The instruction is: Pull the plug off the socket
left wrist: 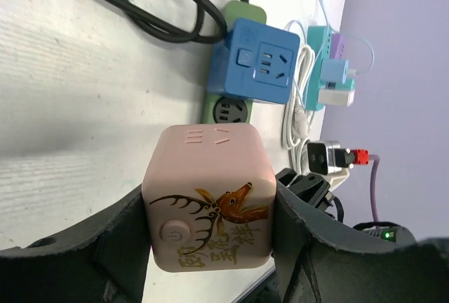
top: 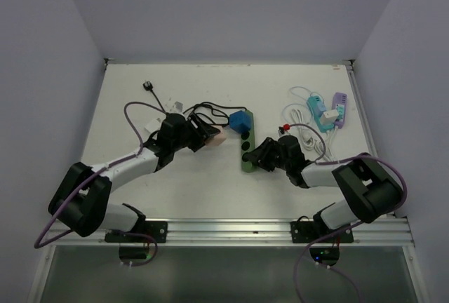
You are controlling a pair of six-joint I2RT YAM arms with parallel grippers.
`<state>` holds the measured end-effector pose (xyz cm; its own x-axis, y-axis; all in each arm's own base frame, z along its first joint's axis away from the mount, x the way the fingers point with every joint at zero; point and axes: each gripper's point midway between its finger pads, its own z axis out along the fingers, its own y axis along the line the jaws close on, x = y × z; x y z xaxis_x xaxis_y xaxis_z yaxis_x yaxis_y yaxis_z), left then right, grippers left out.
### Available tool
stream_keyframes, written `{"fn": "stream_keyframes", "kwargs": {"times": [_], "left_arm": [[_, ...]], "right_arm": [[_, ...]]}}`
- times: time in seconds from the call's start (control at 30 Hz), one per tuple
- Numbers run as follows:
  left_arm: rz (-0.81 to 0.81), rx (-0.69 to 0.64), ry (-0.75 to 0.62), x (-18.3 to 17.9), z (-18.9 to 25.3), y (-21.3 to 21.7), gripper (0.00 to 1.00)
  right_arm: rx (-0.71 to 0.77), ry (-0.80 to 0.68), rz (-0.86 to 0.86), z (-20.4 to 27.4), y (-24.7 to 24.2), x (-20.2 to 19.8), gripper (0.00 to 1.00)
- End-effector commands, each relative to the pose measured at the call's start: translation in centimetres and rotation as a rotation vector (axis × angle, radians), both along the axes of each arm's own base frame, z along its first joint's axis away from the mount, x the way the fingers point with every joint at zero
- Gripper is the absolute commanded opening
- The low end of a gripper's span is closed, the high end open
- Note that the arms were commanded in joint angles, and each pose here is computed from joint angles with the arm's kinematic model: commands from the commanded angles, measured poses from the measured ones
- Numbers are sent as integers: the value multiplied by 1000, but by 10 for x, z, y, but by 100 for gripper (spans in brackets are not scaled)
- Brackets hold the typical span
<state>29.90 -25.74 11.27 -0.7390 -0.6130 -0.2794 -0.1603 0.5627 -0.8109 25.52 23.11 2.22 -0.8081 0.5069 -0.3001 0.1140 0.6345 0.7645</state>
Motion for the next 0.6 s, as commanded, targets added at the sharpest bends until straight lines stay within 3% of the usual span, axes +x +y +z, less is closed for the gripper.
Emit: {"fn": "stream_keyframes", "kwargs": {"times": [0.0, 0.17, 0.27, 0.3, 0.5, 0.57], "left_arm": [[-15, -52, -61, 12, 24, 1, 0], [-24, 4, -90, 17, 33, 5, 0], [24, 147, -95, 21, 29, 28, 0], [71, 260, -32, 15, 12, 50, 0], [221, 719, 29, 9, -2, 140, 0], [249, 803, 35, 5, -4, 159, 0]], "right_arm": [[-370, 313, -190, -92, -85, -54, 0], [-367, 301, -184, -90, -84, -52, 0], [-363, 292, -174, -89, -83, -51, 0], [-361, 287, -173, -89, -82, -50, 0], [-337, 282, -125, -89, -73, -49, 0], [-330, 278, -118, -88, -71, -48, 0]]}}
